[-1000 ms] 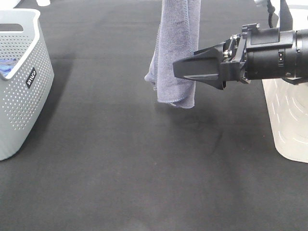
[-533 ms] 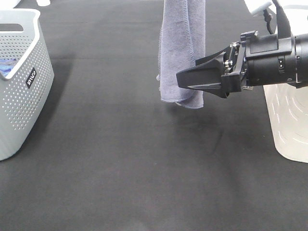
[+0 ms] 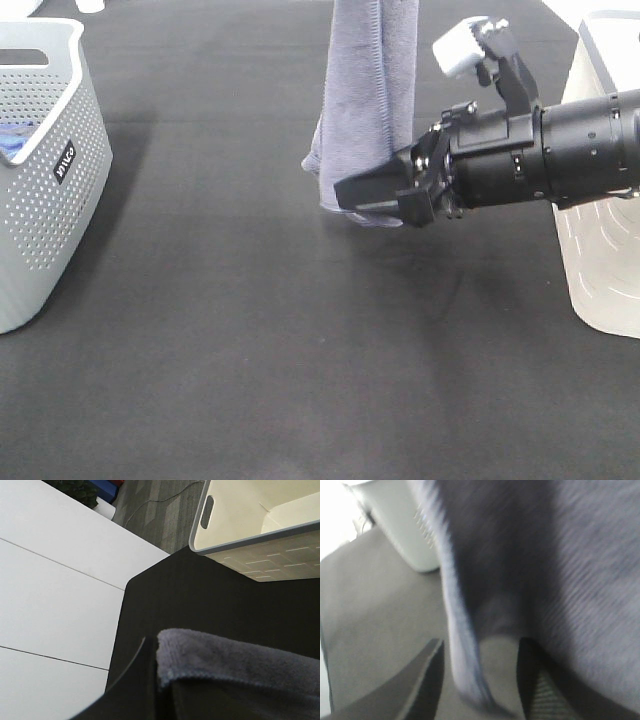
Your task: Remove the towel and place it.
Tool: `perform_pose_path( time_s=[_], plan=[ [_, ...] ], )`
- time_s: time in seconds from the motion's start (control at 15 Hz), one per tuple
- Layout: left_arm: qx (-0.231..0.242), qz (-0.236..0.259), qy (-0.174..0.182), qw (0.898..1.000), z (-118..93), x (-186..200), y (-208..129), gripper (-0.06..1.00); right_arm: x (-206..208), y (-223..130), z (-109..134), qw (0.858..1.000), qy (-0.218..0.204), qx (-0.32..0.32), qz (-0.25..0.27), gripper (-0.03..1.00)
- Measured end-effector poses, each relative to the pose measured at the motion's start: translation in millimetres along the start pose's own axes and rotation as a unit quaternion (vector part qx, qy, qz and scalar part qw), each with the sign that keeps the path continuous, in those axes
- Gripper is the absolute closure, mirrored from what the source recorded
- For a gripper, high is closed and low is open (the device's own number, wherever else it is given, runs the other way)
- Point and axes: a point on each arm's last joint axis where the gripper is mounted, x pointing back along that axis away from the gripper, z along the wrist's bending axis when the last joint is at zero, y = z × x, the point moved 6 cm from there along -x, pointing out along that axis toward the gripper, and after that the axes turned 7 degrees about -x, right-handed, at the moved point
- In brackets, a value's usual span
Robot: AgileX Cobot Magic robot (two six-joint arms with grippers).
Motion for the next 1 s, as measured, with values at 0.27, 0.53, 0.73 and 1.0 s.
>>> perform_pose_path(
  time_s=[0.27, 0.53, 0.73, 1.0],
  plan=[
    [0.0, 0.0, 0.0, 1.0, 0.0, 0.0, -0.1, 0.94, 0.1, 5.2, 0.1, 1.0, 0.0, -0.007, -0.011, 0.68],
    [0.009, 0.022, -0.027, 0.999, -4.4, 1.0, -16.0, 0.94, 3.9, -7.3, 11.9, 0.997, 0.026, -0.059, 0.038, 0.97],
    [0.044, 0.064, -0.063, 0.995, -12.5, -5.8, -51.5, 0.94, 23.1, -16.8, 24.6, 0.991, 0.008, -0.085, 0.099, 0.97],
    [0.08, 0.092, -0.125, 0.985, -34.5, -10.6, -67.3, 0.94, 56.2, -3.7, 14.5, 0.976, -0.108, -0.066, 0.175, 0.97]
  ],
)
